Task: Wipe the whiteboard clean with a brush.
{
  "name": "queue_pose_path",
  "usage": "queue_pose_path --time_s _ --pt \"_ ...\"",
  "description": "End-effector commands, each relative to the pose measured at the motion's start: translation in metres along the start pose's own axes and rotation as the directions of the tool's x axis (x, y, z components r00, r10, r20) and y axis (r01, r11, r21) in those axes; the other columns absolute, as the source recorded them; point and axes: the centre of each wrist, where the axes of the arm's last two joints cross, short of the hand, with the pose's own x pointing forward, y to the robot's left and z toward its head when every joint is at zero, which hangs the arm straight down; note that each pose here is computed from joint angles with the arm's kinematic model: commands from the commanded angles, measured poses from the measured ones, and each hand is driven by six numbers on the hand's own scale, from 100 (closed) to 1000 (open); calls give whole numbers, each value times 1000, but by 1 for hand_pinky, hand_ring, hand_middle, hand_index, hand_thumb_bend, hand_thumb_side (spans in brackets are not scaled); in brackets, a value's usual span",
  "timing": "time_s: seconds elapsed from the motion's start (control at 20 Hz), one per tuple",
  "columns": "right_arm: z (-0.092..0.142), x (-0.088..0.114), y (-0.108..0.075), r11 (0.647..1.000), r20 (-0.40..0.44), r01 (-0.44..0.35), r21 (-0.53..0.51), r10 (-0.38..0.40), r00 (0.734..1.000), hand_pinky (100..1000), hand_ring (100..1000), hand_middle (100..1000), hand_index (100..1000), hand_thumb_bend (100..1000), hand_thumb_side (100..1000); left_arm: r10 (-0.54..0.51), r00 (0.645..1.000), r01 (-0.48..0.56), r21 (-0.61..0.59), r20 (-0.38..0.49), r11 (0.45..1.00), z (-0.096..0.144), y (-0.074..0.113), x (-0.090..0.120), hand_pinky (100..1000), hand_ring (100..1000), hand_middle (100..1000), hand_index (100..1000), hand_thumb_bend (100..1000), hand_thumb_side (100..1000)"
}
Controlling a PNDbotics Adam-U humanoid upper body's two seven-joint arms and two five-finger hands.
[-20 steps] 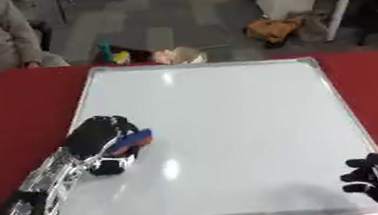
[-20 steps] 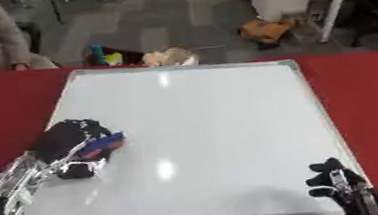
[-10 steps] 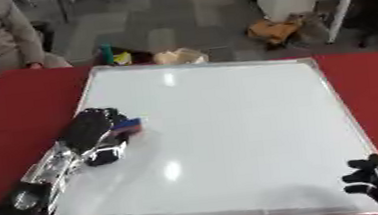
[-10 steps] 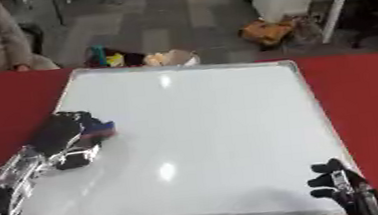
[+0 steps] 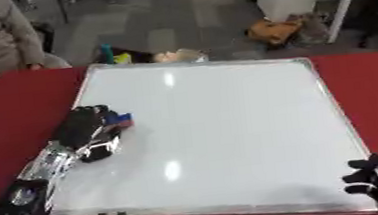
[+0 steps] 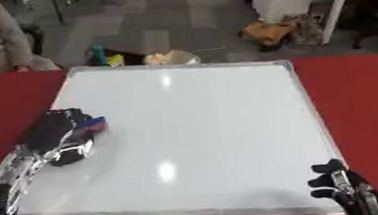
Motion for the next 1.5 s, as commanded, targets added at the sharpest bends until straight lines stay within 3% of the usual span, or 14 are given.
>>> queue_pose_path --time_s 0.05,0.65,1.5 --pt "-2 5 -3 1000 22 -9 -4 9 1000 600 635 480 682 100 881 -108 993 102 -135 -36 986 19 -29 -19 570 533 559 748 553 200" --pt "-2 5 -3 1000 21 -9 -7 10 1000 600 635 480 682 100 881 -101 985 89 -91 -143 992 23 -24 -32 566 530 558 743 537 163" --pt "-2 5 -4 1000 21 -10 -9 10 1000 600 635 480 682 100 882 -107 975 81 -138 -193 987 35 -33 -42 567 532 559 742 519 155"
